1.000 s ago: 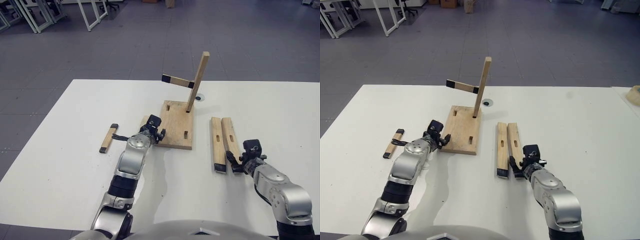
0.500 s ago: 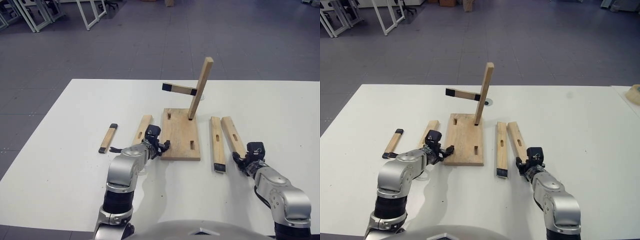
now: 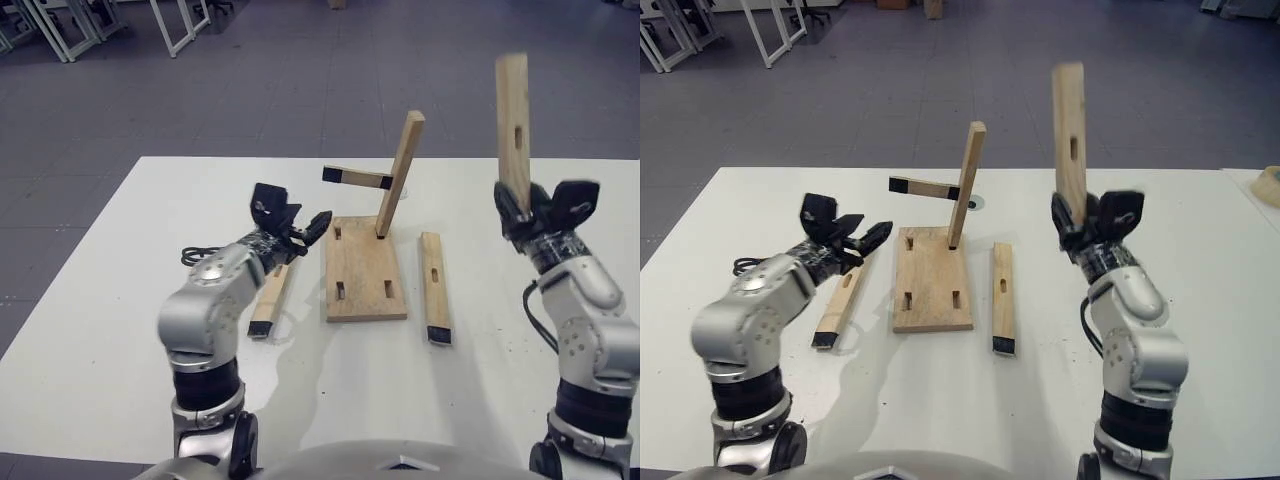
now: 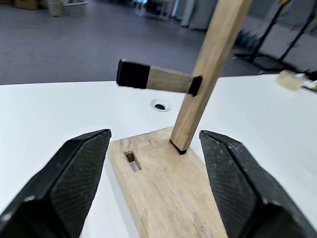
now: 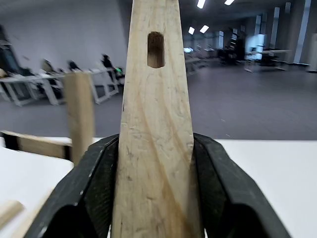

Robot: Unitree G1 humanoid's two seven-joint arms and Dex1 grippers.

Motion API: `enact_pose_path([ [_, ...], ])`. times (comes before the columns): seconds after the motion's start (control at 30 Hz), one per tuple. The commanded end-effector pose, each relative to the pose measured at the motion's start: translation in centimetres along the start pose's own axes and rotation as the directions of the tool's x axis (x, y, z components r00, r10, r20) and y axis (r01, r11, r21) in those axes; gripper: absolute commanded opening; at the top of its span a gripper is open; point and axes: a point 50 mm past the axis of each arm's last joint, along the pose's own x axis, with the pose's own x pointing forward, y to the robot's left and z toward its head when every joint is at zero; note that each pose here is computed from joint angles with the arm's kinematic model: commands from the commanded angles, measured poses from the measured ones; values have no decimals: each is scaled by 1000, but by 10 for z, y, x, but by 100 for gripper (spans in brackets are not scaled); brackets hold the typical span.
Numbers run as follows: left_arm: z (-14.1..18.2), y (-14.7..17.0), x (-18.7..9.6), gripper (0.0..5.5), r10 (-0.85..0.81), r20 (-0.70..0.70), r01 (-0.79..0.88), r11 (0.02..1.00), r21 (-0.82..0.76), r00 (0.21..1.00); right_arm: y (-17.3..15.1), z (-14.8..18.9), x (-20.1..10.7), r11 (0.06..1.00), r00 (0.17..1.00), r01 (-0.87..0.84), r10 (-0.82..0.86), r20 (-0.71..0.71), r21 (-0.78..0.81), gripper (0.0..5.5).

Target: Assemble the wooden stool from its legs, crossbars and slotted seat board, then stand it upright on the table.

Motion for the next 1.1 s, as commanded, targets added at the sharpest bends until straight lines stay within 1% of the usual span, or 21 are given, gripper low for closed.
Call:
enact_pose_path([
  [0.03,25,-5,-11,388,-288,121,303,942,-144,950,13,22,5,920,947,-321,311,81,223,205],
  [0.07,29,-11,-13,395,-374,163,401,894,-199,913,17,27,5,879,915,-402,391,95,255,205],
  [0.1,32,-17,-15,418,-448,203,488,839,-240,871,23,30,6,817,865,-498,493,94,292,205],
  [0.17,35,-26,-16,457,-542,281,610,727,-315,792,32,33,8,674,740,-643,670,65,364,205],
  [0.2,37,-31,-16,461,-572,317,654,675,-342,756,37,35,8,577,653,-710,754,71,404,205],
  [0.27,38,-36,-15,461,-596,360,697,605,-386,717,42,39,8,448,538,-772,839,88,450,205],
  [0.37,42,-44,-14,461,-603,388,716,547,-434,696,51,38,8,312,406,-809,910,89,498,205],
  [0.4,42,-47,-14,461,-607,381,714,541,-443,697,54,37,8,284,378,-813,922,89,509,205],
  [0.47,43,-55,-15,461,-632,363,722,524,-451,685,61,30,9,248,333,-815,940,71,524,205],
  [0.53,44,-60,-17,461,-645,352,726,516,-455,679,66,26,8,225,305,-814,950,66,535,205],
  [0.67,46,-65,-21,461,-652,335,724,521,-452,680,72,21,9,211,287,-813,956,58,543,205],
  [0.8,48,-60,-21,461,-641,312,705,561,-434,702,71,19,11,226,292,-807,956,35,546,205],
  [0.97,40,-59,-17,379,-646,239,676,602,-425,725,72,17,12,231,293,-802,956,25,550,205],
  [1.1,38,-58,-15,323,-642,232,670,610,-423,731,72,17,13,228,282,-804,959,15,549,205],
])
